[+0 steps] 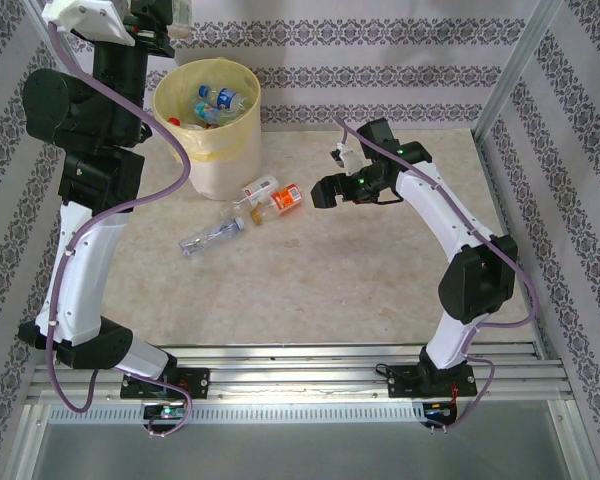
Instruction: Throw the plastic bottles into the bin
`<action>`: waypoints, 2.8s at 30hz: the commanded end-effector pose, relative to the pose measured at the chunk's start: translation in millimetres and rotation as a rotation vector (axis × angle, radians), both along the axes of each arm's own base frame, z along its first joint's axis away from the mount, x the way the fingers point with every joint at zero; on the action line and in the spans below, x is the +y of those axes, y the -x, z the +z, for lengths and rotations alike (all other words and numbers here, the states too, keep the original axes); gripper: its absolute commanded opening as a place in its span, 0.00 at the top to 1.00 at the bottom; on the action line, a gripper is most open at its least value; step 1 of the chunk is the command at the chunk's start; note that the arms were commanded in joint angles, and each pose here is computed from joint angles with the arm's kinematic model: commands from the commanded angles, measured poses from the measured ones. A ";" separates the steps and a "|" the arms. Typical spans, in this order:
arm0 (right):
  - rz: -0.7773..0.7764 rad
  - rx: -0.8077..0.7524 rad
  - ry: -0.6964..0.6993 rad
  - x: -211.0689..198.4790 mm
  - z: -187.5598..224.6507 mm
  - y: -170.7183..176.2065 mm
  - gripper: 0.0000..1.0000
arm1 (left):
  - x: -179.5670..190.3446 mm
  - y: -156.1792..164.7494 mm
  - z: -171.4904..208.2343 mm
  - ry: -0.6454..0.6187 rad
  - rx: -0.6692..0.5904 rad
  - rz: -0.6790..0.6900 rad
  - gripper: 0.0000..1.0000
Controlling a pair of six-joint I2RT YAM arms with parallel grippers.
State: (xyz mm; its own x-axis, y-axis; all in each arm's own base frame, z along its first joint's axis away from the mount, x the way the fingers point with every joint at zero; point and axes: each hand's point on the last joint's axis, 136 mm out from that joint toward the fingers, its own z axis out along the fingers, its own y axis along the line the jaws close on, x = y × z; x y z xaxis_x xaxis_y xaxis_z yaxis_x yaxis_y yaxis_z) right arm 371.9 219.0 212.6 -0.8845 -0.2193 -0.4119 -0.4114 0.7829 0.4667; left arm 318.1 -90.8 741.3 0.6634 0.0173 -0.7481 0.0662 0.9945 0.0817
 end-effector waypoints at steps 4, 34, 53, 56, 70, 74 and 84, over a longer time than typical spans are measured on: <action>-0.024 0.007 -0.014 0.6 2.6 -12.1 0.02 | 0.4 -2.0 6.5 -0.003 -0.027 0.038 1.00; -0.006 0.050 -0.030 3.5 -7.5 -10.1 0.02 | 45.1 -215.4 -197.0 0.278 0.754 -0.079 0.00; 0.031 0.037 -0.059 8.7 -3.8 -11.4 0.02 | -2.3 -116.0 -199.2 0.036 0.859 -0.216 0.00; 0.035 0.026 -0.062 8.3 -1.3 -8.4 0.02 | -11.4 -102.2 -217.3 -0.013 0.897 -0.259 0.00; 0.028 -0.003 -0.109 9.0 17.3 3.5 0.02 | -13.3 -52.0 -360.3 -0.134 1.311 -0.277 0.00; 0.025 -0.002 -0.112 8.8 17.3 7.5 0.02 | -8.9 -44.7 -408.4 -0.154 1.479 -0.252 0.00; 0.019 -0.001 -0.116 8.6 16.4 20.4 0.02 | 7.0 -34.0 -499.3 -0.280 1.709 -0.160 0.00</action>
